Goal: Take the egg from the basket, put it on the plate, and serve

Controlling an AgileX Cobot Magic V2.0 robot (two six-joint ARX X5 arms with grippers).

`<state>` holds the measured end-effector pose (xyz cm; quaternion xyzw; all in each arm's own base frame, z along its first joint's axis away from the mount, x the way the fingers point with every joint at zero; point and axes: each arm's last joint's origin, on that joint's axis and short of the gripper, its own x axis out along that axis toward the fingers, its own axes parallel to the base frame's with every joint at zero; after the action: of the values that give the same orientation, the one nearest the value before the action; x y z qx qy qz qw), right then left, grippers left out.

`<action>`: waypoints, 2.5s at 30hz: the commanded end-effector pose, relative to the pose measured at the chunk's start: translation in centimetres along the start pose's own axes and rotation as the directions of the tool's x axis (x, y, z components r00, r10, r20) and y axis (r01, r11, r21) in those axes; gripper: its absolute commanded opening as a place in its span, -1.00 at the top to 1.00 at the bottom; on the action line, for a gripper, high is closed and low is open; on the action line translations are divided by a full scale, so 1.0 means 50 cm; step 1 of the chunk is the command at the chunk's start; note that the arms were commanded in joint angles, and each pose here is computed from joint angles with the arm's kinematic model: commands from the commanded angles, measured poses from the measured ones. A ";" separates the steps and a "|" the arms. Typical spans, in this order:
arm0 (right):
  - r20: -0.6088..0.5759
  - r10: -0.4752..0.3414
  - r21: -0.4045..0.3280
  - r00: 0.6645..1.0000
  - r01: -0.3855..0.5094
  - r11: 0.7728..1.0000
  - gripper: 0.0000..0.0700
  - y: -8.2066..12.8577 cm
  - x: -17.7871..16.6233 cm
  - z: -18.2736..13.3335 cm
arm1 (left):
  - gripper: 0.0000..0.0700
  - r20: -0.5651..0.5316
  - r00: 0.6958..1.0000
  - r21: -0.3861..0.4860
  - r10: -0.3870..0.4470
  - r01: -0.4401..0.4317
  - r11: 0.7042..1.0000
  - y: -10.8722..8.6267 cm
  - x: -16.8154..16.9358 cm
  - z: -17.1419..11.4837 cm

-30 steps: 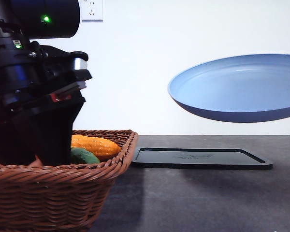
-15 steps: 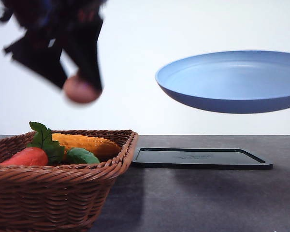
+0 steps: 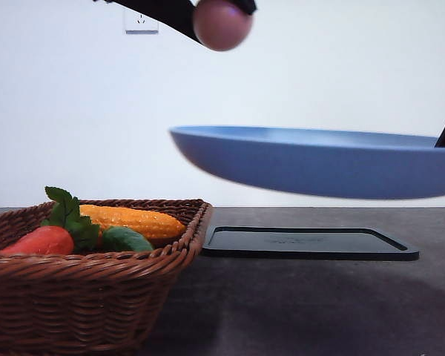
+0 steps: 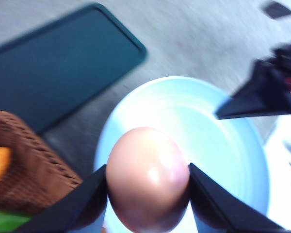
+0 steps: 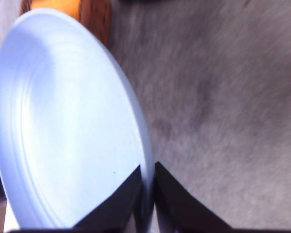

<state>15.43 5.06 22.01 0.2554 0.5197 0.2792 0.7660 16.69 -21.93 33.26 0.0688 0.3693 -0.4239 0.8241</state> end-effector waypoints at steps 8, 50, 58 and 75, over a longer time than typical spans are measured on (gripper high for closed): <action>-0.023 0.030 -0.045 0.999 -0.031 0.998 1.00 0.013 0.009 0.008 | 0.53 -0.122 0.992 0.043 -0.020 0.026 0.999 -0.024 0.086 -0.011; -0.072 -0.007 0.034 0.997 0.009 0.999 1.00 -0.020 0.041 0.033 | -0.27 -0.005 1.000 0.023 -0.021 0.021 1.000 -0.041 -0.026 -0.006; -0.056 -0.026 0.040 0.998 0.028 0.999 1.00 -0.039 0.061 0.102 | -0.27 0.220 0.960 -0.018 0.172 -0.173 0.985 -0.024 -0.178 -0.017; 0.018 -0.070 0.060 0.997 0.068 0.996 1.00 -0.105 0.102 0.363 | -0.27 0.350 0.867 -0.104 0.353 -0.339 0.935 -0.008 -0.305 -0.065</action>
<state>33.90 3.00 21.26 0.2647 0.5314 0.2275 0.7719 9.03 -10.82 40.68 0.0429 0.2076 -0.2645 0.9408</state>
